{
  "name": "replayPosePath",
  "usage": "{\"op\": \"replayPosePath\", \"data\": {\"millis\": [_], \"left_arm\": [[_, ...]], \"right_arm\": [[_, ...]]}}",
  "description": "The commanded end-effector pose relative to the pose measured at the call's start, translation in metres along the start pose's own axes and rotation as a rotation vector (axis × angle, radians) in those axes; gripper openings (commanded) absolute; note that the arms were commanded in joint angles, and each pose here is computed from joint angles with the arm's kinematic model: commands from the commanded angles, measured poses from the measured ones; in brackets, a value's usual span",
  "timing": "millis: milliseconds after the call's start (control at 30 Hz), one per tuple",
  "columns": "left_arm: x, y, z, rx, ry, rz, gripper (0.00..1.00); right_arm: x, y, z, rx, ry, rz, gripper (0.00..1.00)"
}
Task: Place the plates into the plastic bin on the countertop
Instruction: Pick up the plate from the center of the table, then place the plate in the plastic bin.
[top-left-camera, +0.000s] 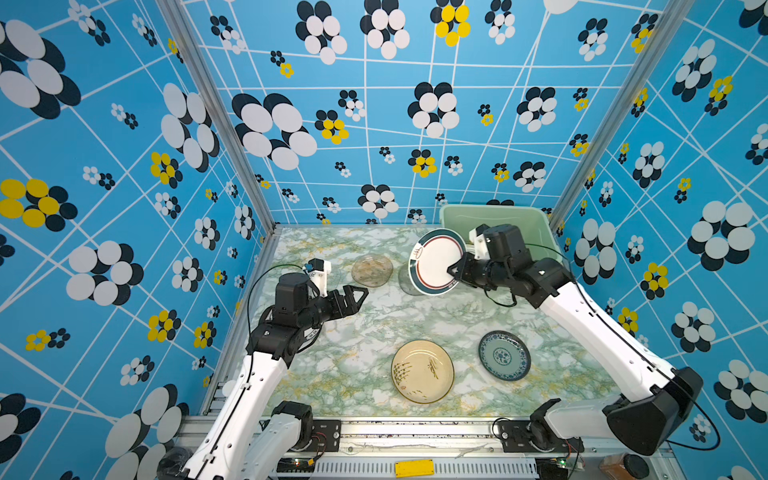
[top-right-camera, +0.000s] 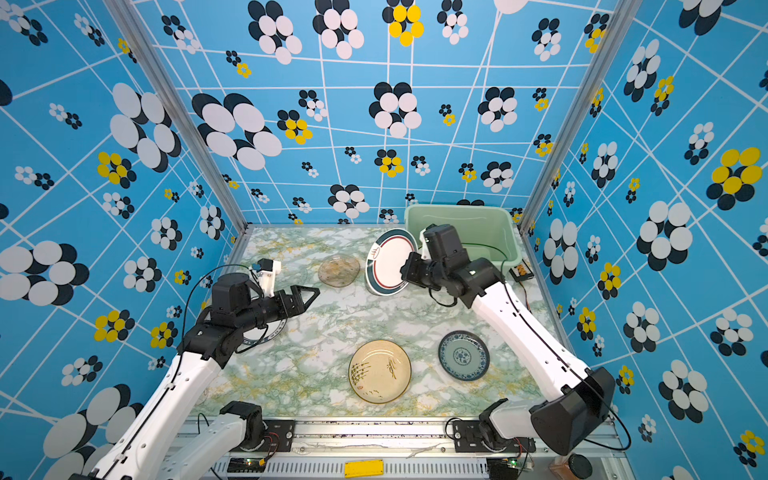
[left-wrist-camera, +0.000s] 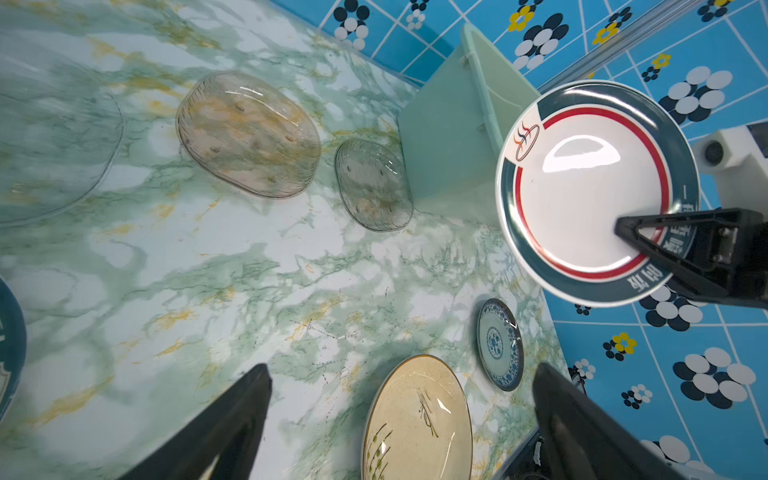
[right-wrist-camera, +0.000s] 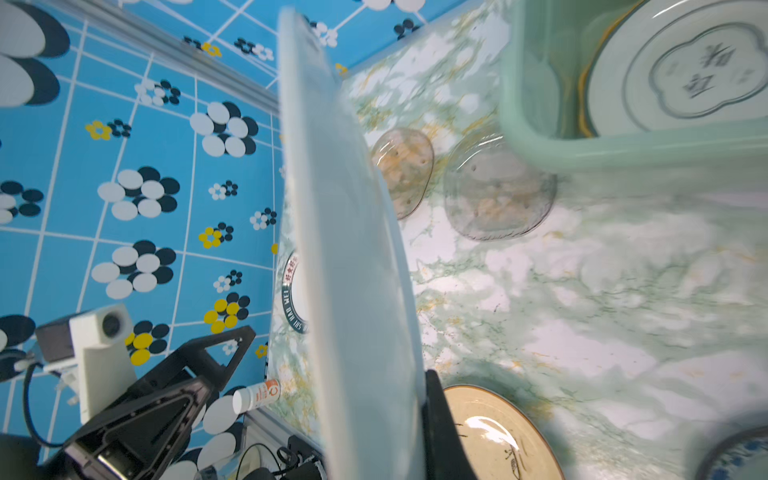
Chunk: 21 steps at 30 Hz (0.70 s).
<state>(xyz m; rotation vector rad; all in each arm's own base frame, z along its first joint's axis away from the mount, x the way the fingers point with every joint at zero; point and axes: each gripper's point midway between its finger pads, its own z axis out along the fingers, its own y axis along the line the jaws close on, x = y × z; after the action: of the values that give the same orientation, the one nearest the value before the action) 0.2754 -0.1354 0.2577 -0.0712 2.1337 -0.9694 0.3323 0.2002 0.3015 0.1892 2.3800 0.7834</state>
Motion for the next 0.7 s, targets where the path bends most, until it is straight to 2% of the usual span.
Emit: {"op": "replayPosePath", "data": {"millis": [0,133,367,500,667], "left_arm": [[-0.019,-0.031,-0.011,0.056,-0.055,0.061,0.99],[-0.02,-0.061,-0.006,0.096,-0.02,0.174,0.99],[-0.022,-0.105,0.029,0.131,0.069,0.362,0.99],[-0.021,-0.118,0.052,0.142,0.113,0.427,0.99],[-0.013,-0.116,0.083,0.131,0.175,0.471,0.99]], "right_arm": [[-0.021,-0.015,-0.033,0.015,-0.013,-0.022,0.0],[-0.062,-0.036,-0.041,0.027,-0.059,0.022,0.0],[-0.124,-0.088,-0.023,0.059,-0.098,0.121,0.0],[-0.148,-0.119,-0.007,0.099,-0.094,0.147,0.0],[-0.164,-0.156,0.018,0.155,-0.07,0.17,0.0]]}}
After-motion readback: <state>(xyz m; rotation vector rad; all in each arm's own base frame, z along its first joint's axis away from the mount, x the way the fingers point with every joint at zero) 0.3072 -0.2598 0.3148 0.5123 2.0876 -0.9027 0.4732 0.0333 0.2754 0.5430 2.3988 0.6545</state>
